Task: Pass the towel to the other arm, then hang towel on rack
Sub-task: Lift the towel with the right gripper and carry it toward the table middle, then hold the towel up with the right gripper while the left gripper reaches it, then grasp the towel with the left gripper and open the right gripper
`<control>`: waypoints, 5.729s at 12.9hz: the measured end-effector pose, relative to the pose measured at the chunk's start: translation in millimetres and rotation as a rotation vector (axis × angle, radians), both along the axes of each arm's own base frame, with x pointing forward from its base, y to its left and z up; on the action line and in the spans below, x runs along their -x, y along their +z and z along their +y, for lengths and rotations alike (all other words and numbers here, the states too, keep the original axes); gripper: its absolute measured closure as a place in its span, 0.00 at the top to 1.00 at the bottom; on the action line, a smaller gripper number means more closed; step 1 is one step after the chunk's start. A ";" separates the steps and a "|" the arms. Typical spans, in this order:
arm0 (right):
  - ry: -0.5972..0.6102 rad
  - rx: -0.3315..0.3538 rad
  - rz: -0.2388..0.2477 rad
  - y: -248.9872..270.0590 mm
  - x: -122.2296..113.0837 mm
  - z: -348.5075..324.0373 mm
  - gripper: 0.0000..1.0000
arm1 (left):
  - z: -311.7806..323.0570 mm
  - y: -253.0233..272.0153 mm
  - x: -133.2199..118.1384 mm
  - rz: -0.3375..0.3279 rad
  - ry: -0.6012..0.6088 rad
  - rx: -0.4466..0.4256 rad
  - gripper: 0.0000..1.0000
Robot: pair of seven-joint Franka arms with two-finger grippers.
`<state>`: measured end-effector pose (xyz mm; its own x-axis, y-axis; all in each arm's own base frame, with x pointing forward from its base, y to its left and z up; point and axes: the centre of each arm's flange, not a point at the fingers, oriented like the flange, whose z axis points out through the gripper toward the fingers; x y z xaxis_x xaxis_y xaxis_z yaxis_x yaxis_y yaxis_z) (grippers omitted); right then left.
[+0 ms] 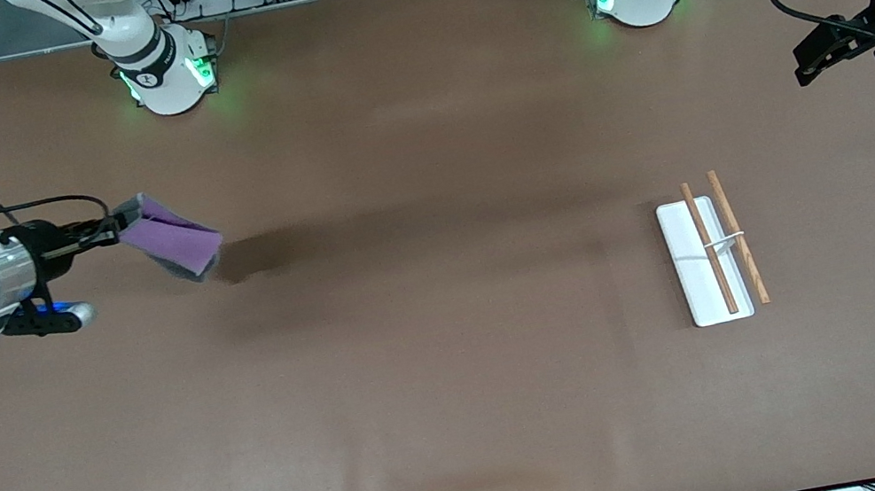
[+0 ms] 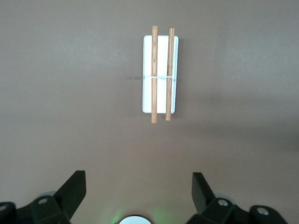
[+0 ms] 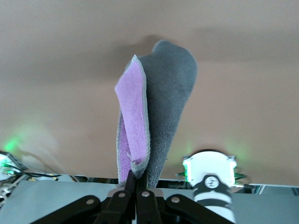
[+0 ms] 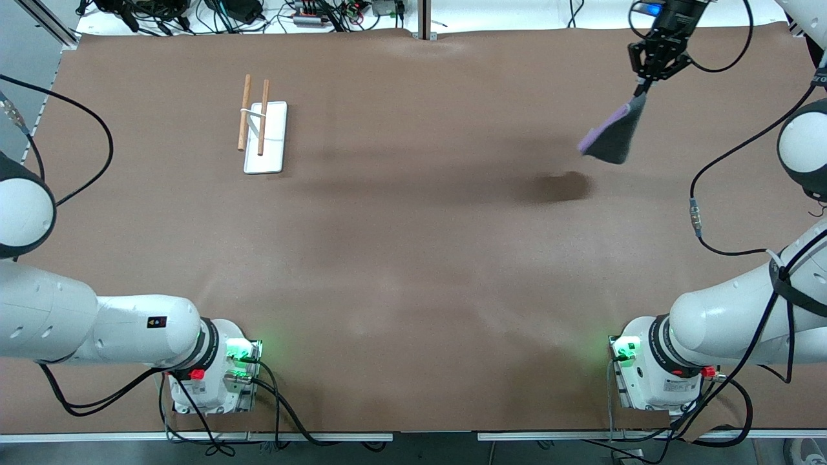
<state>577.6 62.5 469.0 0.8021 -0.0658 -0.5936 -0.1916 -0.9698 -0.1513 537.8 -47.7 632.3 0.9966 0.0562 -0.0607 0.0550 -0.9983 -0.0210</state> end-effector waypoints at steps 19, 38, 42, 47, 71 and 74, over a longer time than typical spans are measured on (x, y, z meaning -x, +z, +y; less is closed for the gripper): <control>-0.645 0.056 -0.059 34.5 22.7 307.1 0.02 | -20.4 -18.7 -13.5 0.004 -0.033 0.004 1.00; -1.492 -0.244 0.227 9.7 -23.8 425.6 0.02 | -92.1 -103.2 -122.2 -0.178 0.238 0.264 1.00; -1.504 -0.281 0.211 -5.8 -6.2 460.1 0.02 | -128.6 -118.4 -138.3 -0.205 0.212 0.320 1.00; -1.509 -0.285 0.205 -6.8 -8.3 460.3 0.02 | -169.9 -145.2 -138.0 -0.145 0.237 0.348 1.00; -1.486 -0.257 0.192 -8.7 -9.0 459.3 0.02 | -227.5 -161.2 -113.7 0.084 0.438 0.415 0.35; -1.484 -0.256 0.188 -8.2 -9.3 459.0 0.02 | -230.2 -160.9 -112.4 0.090 0.436 0.420 0.35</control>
